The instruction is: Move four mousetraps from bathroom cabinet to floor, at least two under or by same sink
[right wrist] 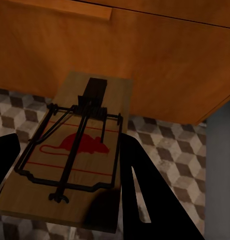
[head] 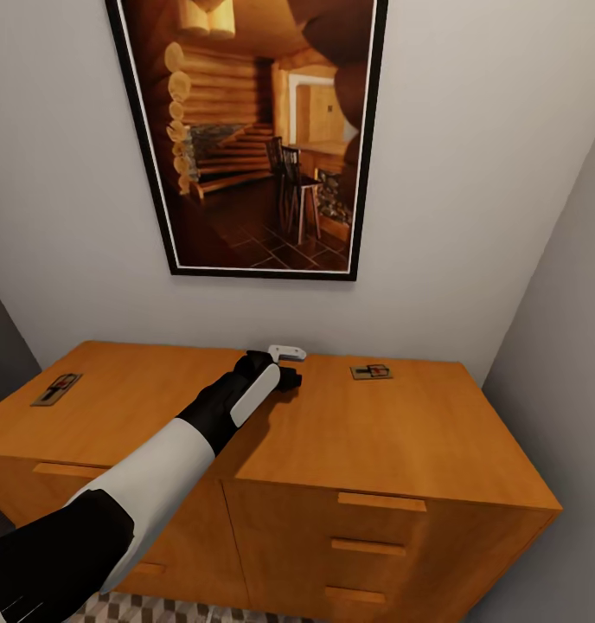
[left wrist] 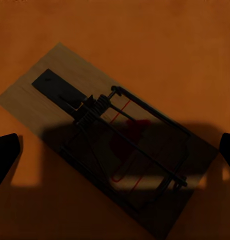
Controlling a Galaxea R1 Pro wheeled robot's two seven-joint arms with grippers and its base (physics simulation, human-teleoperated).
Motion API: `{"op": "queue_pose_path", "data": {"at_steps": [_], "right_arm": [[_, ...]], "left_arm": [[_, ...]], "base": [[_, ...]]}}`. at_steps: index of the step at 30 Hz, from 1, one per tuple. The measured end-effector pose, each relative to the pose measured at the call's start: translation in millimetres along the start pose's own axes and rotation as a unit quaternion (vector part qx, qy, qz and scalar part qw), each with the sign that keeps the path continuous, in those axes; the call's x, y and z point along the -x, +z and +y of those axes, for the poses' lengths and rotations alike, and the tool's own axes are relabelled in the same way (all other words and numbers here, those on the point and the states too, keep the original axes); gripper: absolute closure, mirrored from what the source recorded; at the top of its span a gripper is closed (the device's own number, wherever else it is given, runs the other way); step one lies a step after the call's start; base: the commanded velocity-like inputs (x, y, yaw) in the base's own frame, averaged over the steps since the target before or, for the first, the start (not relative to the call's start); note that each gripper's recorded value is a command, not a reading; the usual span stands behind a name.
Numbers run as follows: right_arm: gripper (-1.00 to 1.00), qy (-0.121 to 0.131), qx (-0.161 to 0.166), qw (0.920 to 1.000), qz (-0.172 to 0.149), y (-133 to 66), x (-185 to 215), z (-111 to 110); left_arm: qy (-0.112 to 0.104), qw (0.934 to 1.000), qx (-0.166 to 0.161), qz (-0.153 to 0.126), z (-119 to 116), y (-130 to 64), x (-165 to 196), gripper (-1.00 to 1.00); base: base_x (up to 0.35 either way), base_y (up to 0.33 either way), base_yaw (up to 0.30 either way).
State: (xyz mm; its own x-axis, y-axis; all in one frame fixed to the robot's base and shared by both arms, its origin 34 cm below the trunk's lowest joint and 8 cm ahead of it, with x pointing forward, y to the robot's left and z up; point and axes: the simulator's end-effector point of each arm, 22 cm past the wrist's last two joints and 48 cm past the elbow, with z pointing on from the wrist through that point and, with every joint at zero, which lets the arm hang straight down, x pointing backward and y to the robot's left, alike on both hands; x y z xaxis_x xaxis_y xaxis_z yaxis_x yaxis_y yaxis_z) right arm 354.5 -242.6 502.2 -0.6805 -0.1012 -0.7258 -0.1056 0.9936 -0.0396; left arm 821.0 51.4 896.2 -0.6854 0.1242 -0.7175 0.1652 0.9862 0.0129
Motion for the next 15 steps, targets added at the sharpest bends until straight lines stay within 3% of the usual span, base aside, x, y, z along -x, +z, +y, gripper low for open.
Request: {"op": "queue_pose_path", "data": {"at_steps": [15], "right_arm": [[1.0, 0.002, 0.002, 1.0, 0.0, 0.0, 0.3, 4.1]], "left_arm": [[0.0, 1.0, 0.0, 0.0, -0.1, 0.0, -0.1, -1.0]], "base": [[0.0, 0.0, 0.0]]}}
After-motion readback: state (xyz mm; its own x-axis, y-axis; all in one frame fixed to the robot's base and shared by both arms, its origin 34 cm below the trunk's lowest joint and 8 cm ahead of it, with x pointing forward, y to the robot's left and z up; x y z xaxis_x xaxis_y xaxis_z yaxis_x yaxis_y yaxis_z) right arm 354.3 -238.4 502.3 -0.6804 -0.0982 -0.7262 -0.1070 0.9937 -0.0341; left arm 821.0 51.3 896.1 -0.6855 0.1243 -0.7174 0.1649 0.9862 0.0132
